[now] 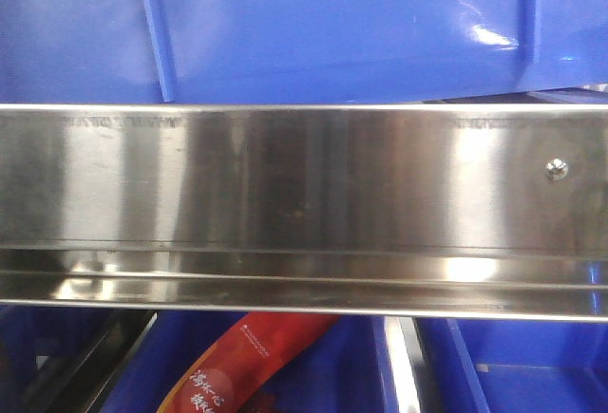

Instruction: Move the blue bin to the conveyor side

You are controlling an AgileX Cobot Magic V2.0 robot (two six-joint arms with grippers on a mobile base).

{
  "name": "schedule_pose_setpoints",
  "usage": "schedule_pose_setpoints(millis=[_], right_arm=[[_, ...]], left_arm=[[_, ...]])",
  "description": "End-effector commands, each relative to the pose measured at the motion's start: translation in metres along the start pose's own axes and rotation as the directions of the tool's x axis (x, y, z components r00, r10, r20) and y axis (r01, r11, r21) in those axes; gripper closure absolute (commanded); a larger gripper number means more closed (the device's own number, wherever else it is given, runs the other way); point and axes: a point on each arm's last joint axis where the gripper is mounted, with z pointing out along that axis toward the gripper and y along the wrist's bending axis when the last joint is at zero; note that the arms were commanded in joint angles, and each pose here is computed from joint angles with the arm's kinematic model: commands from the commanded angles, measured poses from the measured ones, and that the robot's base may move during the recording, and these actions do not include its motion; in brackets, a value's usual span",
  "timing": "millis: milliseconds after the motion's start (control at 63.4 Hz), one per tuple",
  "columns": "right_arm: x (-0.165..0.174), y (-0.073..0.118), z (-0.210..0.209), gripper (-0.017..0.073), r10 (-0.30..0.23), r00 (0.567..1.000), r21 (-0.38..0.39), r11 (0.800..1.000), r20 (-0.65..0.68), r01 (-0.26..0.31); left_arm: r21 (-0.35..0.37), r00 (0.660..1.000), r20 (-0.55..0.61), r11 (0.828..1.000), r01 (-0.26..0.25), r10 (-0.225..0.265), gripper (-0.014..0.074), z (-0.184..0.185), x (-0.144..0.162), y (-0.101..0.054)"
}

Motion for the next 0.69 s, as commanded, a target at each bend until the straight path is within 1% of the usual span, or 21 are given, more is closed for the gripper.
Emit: schedule_pose_setpoints(millis=[0,678], right_arm=[[-0.0020,-0.0001,-0.0002,0.0649,-0.007,1.000,0.002,1.000,0.022,0.007],[-0.0020,-0.0001,-0.0002,0.0649,-0.007,1.000,0.002,1.000,0.022,0.007]], left_arm=[[0.004,1.000,0.024,1.000,-0.004,0.004,0.0589,-0.0004,-0.0029,-0.0003],[0.004,1.000,0.024,1.000,-0.004,0.004,0.0589,-0.0004,-0.0029,-0.0003]])
